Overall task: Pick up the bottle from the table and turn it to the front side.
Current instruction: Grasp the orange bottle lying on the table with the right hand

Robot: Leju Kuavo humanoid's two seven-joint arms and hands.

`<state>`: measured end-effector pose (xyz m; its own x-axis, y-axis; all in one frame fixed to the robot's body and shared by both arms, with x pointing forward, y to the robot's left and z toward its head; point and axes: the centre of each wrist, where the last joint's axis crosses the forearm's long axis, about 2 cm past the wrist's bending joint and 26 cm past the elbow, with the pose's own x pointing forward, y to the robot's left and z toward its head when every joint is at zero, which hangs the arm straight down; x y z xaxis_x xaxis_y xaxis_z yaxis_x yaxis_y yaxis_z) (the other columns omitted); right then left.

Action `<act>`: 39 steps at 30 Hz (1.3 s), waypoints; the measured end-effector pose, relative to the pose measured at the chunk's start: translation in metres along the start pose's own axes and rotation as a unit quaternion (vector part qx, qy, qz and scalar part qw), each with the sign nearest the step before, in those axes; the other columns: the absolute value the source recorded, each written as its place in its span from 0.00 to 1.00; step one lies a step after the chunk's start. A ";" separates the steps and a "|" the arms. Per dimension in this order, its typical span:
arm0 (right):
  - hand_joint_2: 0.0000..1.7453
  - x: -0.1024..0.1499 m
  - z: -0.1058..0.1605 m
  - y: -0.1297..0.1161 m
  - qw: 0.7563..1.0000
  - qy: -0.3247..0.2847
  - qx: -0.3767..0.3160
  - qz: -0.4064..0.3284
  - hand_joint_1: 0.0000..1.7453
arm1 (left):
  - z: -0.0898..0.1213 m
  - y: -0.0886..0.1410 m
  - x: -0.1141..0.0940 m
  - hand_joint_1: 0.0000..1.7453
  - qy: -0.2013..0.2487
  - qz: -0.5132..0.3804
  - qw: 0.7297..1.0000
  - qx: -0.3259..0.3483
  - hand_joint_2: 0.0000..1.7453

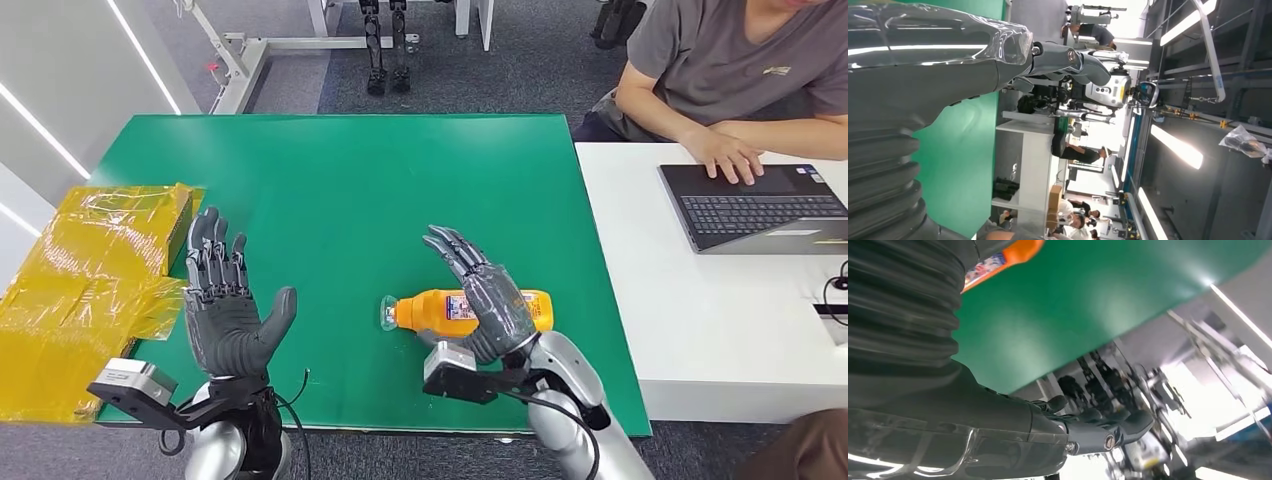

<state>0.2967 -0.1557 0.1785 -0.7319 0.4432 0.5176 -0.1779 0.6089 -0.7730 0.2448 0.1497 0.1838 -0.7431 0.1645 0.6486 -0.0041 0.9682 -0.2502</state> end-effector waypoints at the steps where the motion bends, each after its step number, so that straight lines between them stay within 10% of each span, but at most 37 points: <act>1: 1.00 -0.008 -0.002 -0.003 1.000 0.007 0.017 0.006 0.00 | 0.000 0.000 0.000 0.00 0.000 0.000 1.000 -0.002 1.00; 16: 1.00 -0.108 -0.007 -0.052 0.948 0.142 0.271 0.088 0.00 | -0.005 0.003 -0.006 0.00 0.006 0.016 1.000 -0.024 1.00; 37: 1.00 -0.155 -0.003 -0.061 0.903 0.206 0.374 0.043 0.01 | -0.024 -0.001 -0.018 0.00 0.016 0.024 0.999 -0.016 1.00; 39: 1.00 -0.157 -0.004 -0.062 0.902 0.210 0.374 0.045 0.30 | -0.023 -0.001 -0.019 0.00 0.015 0.021 1.000 -0.013 1.00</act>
<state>0.4250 -0.2606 0.1462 -0.4794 0.7743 0.4131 -0.6397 0.0140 -0.7685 0.2741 0.1499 0.1879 -0.7216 0.2110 0.6594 0.0452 0.9648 -0.2592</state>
